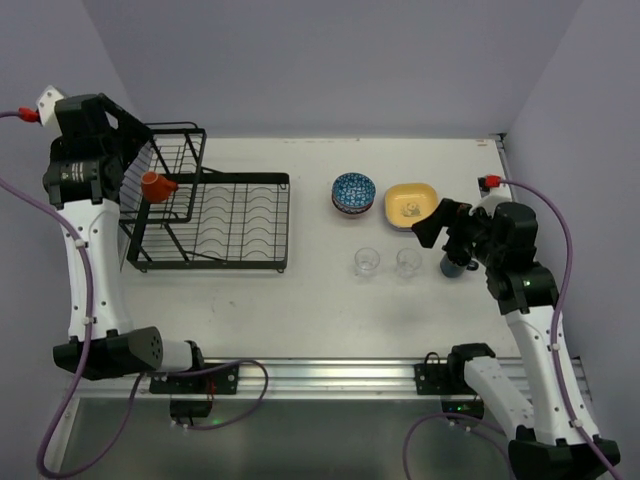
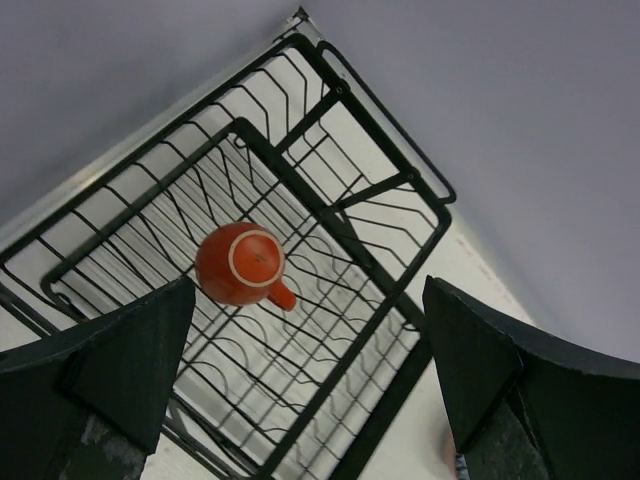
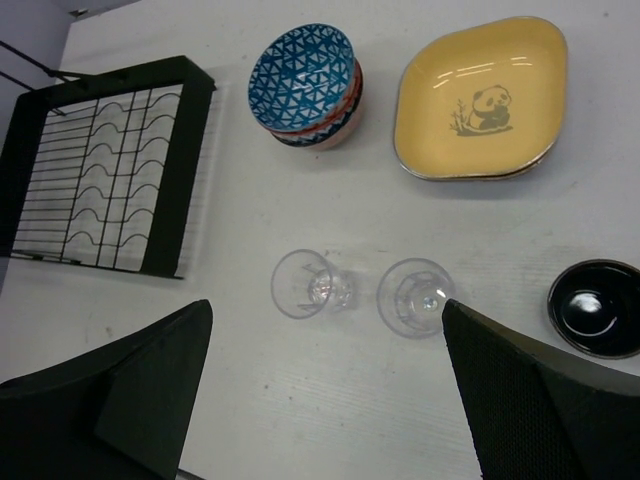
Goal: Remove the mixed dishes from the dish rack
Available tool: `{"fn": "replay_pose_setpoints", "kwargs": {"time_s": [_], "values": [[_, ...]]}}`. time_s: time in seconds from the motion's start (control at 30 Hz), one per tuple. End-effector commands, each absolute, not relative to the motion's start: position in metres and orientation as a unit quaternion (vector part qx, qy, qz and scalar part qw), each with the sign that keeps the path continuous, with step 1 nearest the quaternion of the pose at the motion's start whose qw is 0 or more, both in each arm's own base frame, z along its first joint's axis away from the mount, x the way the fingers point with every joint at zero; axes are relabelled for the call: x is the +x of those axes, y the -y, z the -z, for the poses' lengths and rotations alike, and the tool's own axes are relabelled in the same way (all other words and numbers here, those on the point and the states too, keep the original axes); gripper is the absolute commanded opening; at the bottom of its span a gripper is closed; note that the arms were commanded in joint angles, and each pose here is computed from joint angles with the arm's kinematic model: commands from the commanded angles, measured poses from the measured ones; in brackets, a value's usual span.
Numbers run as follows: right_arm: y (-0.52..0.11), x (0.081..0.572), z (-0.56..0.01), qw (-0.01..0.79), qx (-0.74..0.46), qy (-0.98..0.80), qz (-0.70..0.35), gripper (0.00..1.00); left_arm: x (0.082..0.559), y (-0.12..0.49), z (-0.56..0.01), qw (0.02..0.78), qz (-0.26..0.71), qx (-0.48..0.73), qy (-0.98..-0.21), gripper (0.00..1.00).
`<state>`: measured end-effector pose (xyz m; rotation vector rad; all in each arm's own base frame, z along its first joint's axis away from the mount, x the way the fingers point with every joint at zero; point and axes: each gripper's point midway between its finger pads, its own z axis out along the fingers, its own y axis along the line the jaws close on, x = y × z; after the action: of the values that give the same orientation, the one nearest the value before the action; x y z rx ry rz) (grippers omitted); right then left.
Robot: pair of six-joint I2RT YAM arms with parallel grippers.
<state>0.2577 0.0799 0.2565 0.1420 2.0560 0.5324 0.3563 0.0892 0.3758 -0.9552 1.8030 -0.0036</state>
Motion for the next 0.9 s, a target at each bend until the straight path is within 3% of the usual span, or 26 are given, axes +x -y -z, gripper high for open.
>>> {"fn": "replay_pose_setpoints", "kwargs": {"time_s": [0.0, 0.33, 0.53, 0.87], "values": [[-0.095, 0.258, -0.289, 0.524, 0.017, -0.811, -0.26, 0.99, 0.356, -0.091, -0.39, 0.504, 0.051, -0.506, -0.698, 1.0], [-0.105, 0.248, -0.291, 0.53, -0.004, -0.798, -0.287, 0.99, 0.387, -0.078, -0.351, 0.406, 0.095, -0.628, -0.657, 1.0], [-0.104, 0.243, -0.294, 0.536, -0.007, -0.794, -0.286, 0.99, 0.395, -0.09, -0.315, 0.357, 0.018, -0.651, -0.67, 1.0], [-0.102, 0.242, -0.294, 0.54, -0.005, -0.793, -0.282, 0.99, 0.392, -0.094, -0.271, 0.316, -0.013, -0.655, -0.686, 0.98]]}}
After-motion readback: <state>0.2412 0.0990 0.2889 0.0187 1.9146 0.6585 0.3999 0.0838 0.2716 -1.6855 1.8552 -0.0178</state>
